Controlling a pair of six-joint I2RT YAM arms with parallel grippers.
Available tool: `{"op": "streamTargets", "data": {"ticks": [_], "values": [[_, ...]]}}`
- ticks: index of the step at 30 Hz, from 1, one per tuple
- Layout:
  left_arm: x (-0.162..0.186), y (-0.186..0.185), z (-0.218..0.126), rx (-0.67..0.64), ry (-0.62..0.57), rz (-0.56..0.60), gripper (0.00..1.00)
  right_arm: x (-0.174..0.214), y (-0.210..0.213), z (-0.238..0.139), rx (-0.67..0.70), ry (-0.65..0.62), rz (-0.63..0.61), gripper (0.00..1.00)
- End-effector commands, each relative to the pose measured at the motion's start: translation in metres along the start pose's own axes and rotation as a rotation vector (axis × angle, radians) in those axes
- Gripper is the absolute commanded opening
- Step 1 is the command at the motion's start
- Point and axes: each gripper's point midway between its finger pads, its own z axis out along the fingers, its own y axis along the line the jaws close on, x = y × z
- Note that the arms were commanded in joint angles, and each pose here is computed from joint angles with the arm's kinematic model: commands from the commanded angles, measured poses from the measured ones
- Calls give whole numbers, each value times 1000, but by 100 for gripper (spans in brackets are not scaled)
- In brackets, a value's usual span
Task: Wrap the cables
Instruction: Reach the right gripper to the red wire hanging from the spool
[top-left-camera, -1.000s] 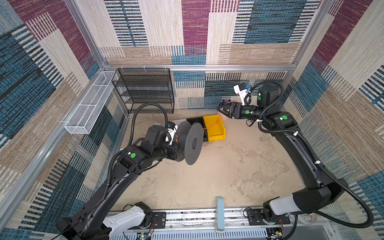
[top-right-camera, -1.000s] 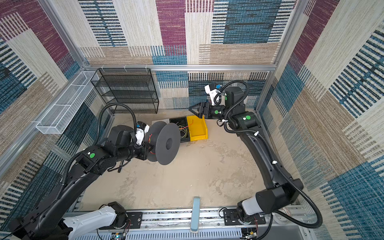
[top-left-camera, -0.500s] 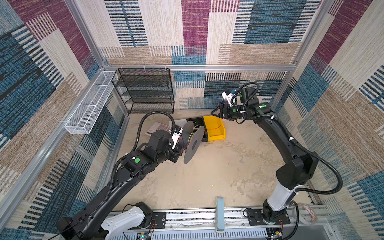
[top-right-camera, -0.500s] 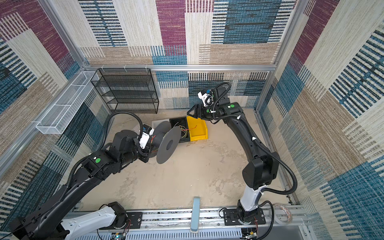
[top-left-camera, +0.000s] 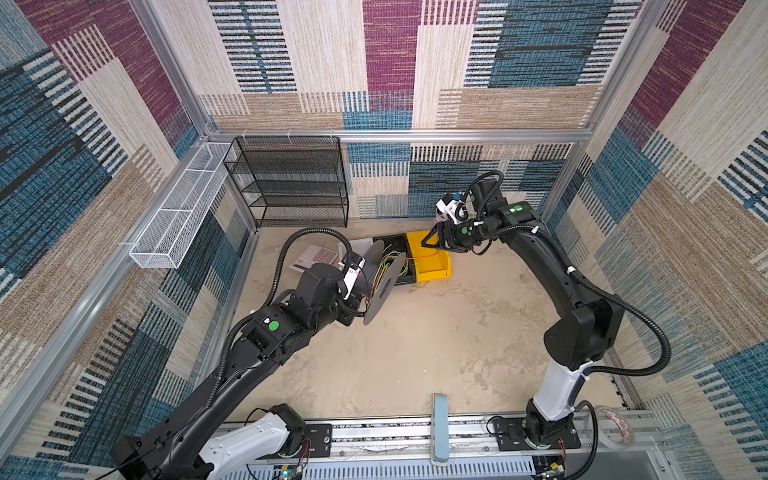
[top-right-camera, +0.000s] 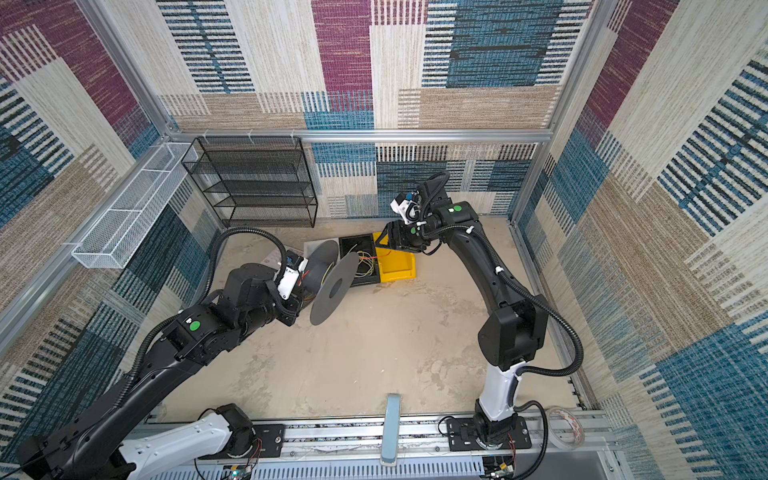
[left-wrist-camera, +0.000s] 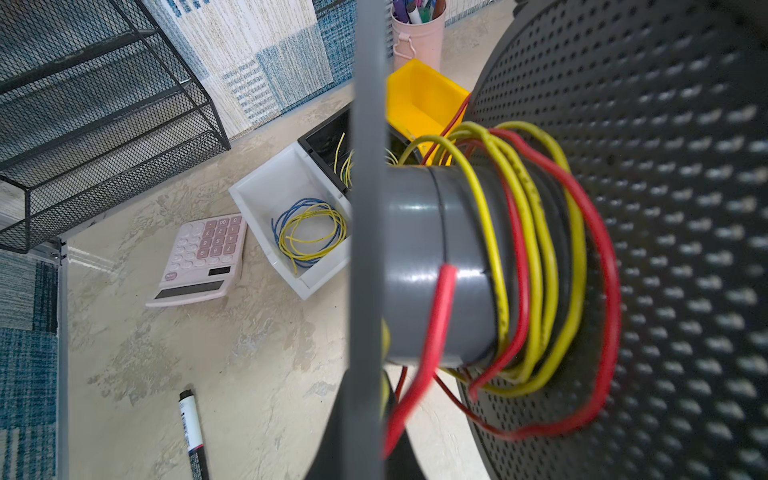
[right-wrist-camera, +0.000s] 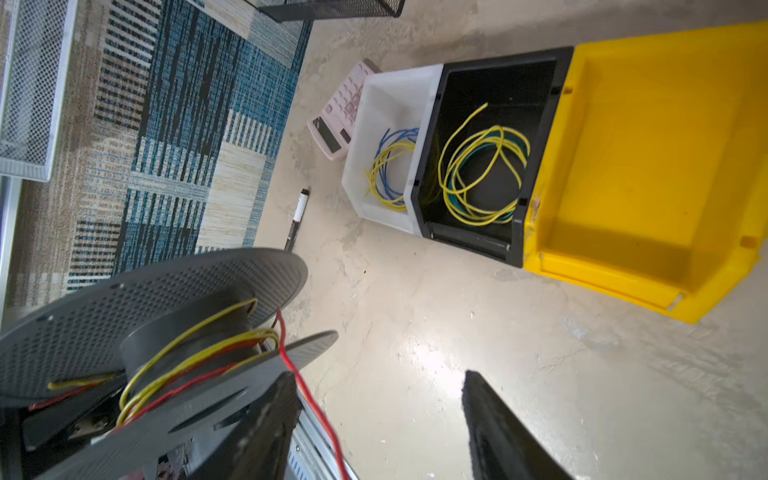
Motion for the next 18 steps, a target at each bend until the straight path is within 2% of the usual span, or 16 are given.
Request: {"op": "streamTargets", "data": {"ticks": [1,4,10,18], "values": [[-18,5,-3,-27,-79,-2,0,14,12,-7,-48,35,-1,66],[-18,4,-3,-25,-79,-2,0,21,12,-9,-52,46,11,62],[-17,2,-3,-21,-77,2,0,34,12,-2,-128,73,54,46],[-13,3,0,-37,-65,12,0,40,23,-5,-201,99,81,42]]}}
